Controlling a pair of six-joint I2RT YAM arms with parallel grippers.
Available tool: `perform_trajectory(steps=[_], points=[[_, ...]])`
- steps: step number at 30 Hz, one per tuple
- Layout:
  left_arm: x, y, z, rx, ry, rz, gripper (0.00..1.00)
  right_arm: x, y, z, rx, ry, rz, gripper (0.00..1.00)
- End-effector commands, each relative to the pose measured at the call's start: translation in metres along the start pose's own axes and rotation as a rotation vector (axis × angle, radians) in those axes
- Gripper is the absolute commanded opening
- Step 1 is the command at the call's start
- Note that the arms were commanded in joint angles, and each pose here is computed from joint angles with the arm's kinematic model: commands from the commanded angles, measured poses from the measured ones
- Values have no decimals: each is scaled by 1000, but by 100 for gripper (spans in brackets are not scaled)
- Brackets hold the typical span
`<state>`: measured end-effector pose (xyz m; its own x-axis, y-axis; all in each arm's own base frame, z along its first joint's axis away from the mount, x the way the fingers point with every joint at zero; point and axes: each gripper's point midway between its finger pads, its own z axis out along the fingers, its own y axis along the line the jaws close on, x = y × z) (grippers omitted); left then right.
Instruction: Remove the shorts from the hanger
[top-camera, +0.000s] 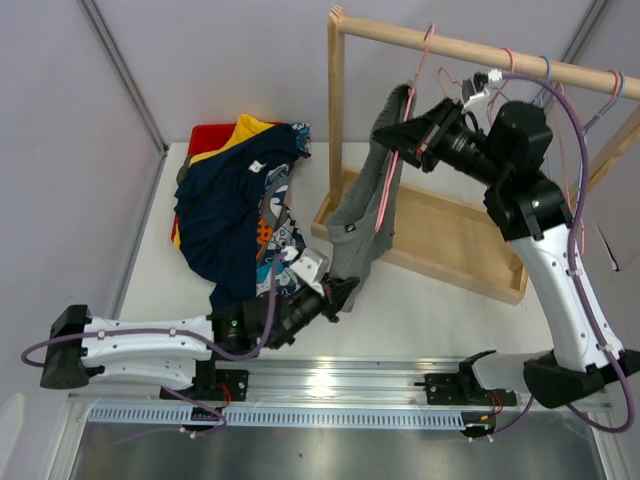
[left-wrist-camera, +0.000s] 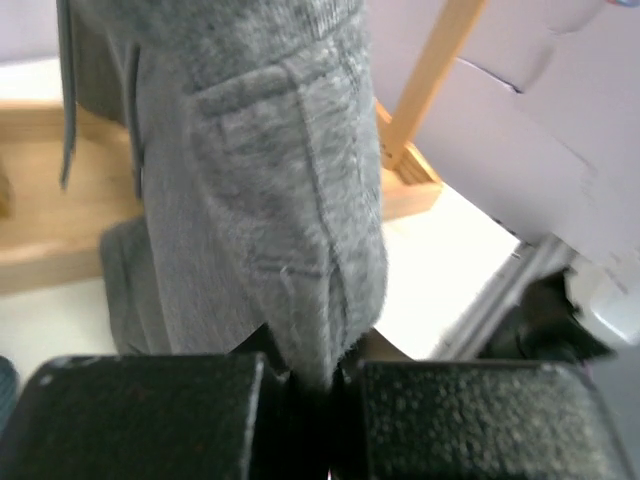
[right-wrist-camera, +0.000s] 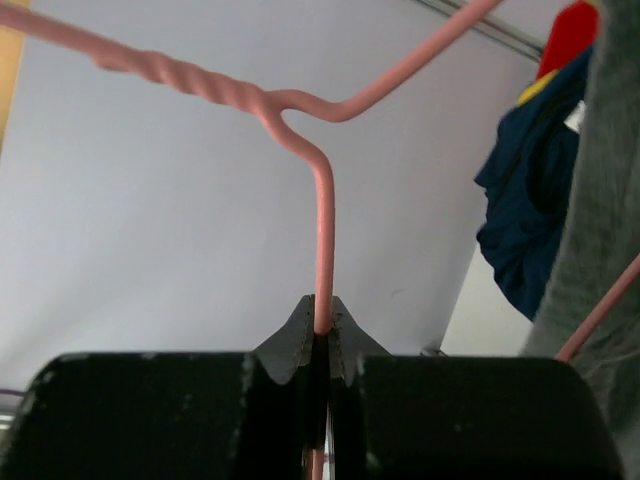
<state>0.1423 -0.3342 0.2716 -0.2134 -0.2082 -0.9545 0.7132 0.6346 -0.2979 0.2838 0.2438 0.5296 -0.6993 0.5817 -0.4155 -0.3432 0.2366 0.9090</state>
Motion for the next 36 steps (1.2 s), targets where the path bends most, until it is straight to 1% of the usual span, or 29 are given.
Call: perform_trajectory(steps=[1, 2, 3, 4, 5, 6, 8, 9, 11, 12, 14, 15, 16, 17, 18, 19, 20, 21, 22, 23, 24, 26, 28, 29, 30, 31, 33, 34, 36], points=[[-35, 5, 23, -102, -12, 75, 0, 5, 36, -24, -178, -128, -139, 0], [-39, 9, 30, -115, -10, 91, 0, 19, 39, -42, -192, -133, -85, 0], [-62, 3, 42, -108, -44, 91, 0, 49, 3, -34, -130, -64, -14, 0], [-70, 17, 50, -144, -57, 98, 0, 60, -4, -40, -122, -51, 22, 0], [-75, 21, 56, -156, -60, 104, 0, 67, 1, -57, -145, -65, 67, 0], [-88, 23, 63, -163, -79, 104, 0, 80, -17, -59, -113, -49, 99, 0], [-105, 37, 81, -203, -95, 107, 0, 90, -15, -70, -113, -35, 130, 0], [-101, 44, 86, -221, -68, 123, 0, 88, -3, -80, -141, -40, 119, 0], [-109, 52, 96, -256, -59, 134, 0, 85, 8, -88, -133, -41, 94, 0], [-103, 56, 94, -273, -28, 153, 0, 75, 31, -94, -168, -64, 28, 0], [-109, 56, 78, -283, -28, 152, 0, 67, 41, -96, -143, -80, -29, 0], [-102, 50, 65, -284, 8, 181, 0, 60, 41, -87, -124, -87, -86, 0], [-96, 52, 51, -307, 36, 215, 0, 45, 67, -96, -165, -126, -128, 0], [-115, 65, 27, -409, 0, 222, 0, 41, 70, -94, -151, -125, -147, 0], [-112, 60, 10, -421, 18, 234, 0, 34, 75, -92, -155, -131, -179, 0], [-106, 72, -9, -464, 75, 280, 0, 28, 88, -85, -180, -107, -201, 0], [-126, 84, -34, -518, 38, 256, 0, 13, 84, -80, -159, -131, -210, 0], [-137, 87, -48, -532, 24, 218, 0, 7, 78, -66, -150, -102, -206, 0], [-137, 97, -65, -551, 54, 242, 0, -2, 78, -63, -155, -115, -213, 0], [-166, 102, -85, -555, -4, 204, 0, -19, 74, -61, -145, -155, -222, 0], [-174, 106, -94, -560, -16, 215, 0, -27, 70, -56, -143, -163, -220, 0], [-201, 110, -108, -567, -77, 218, 0, -41, 56, -39, -138, -167, -204, 0], [-226, 115, -119, -597, -105, 301, 0, -51, 38, -26, -123, -158, -188, 0], [-247, 113, -123, -599, -147, 293, 0, -56, 24, -14, -105, -147, -163, 0], [-262, 111, -122, -601, -151, 355, 0, -57, 13, -8, -89, -138, -150, 0], [-279, 110, -124, -603, -181, 358, 0, -58, 5, -2, -77, -134, -140, 0], [-296, 117, -122, -644, -195, 406, 0, -58, -14, 7, -62, -126, -103, 0], [-316, 110, -119, -617, -227, 398, 0, -58, -15, 8, -72, -128, -101, 0], [-327, 115, -116, -640, -239, 425, 0, -55, -17, 7, -86, -127, -86, 0]])
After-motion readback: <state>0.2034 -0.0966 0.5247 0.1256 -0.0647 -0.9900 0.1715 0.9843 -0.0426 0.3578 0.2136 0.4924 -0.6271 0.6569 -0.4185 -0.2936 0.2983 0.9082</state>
